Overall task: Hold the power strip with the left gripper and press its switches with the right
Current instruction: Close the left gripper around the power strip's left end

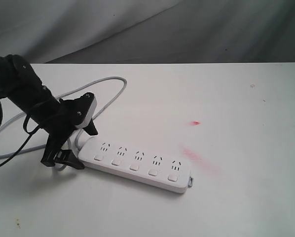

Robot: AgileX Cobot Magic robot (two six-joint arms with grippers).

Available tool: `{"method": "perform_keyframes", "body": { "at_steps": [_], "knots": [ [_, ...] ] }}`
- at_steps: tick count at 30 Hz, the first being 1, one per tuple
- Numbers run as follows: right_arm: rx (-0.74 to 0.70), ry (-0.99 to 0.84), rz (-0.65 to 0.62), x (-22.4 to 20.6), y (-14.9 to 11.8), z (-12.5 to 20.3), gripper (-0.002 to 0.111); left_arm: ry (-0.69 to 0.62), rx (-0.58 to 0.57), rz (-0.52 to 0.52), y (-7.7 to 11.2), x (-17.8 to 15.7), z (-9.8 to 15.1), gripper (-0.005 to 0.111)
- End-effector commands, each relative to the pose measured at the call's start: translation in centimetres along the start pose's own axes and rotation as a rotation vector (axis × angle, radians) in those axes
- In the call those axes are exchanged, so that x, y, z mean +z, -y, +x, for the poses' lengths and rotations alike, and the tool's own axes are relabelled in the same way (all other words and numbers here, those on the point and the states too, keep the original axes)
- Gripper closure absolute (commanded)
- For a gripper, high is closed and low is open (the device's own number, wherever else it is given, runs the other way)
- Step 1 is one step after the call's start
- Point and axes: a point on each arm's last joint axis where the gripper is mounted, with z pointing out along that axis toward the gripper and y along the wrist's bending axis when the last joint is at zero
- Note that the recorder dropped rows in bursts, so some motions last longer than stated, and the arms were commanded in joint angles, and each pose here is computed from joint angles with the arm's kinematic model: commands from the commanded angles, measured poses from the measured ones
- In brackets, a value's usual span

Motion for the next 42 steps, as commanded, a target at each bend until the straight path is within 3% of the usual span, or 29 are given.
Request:
{"method": "perform_keyframes", "body": {
  "at_steps": [1,21,30,42],
  "knots": [
    [-0.005,0.01,0.012,0.0,0.1,0.1,0.108,0.016,-0.004,0.007,-0.1,0.6,-0.1,0.022],
    [-0.005,0.01,0.012,0.0,0.1,0.1,0.108,0.03,-0.099,0.007,-0.2,1.1,0.0,0.023],
    [-0.005,0.01,0.012,0.0,0.1,0.1,0.108,0.016,-0.112,-0.022,-0.4,1.5,-0.6,0.033],
    [-0.005,0.01,0.012,0.0,0.1,0.1,0.108,0.016,-0.17,-0.025,-0.4,1.6,-0.8,0.034]
  ]
}}
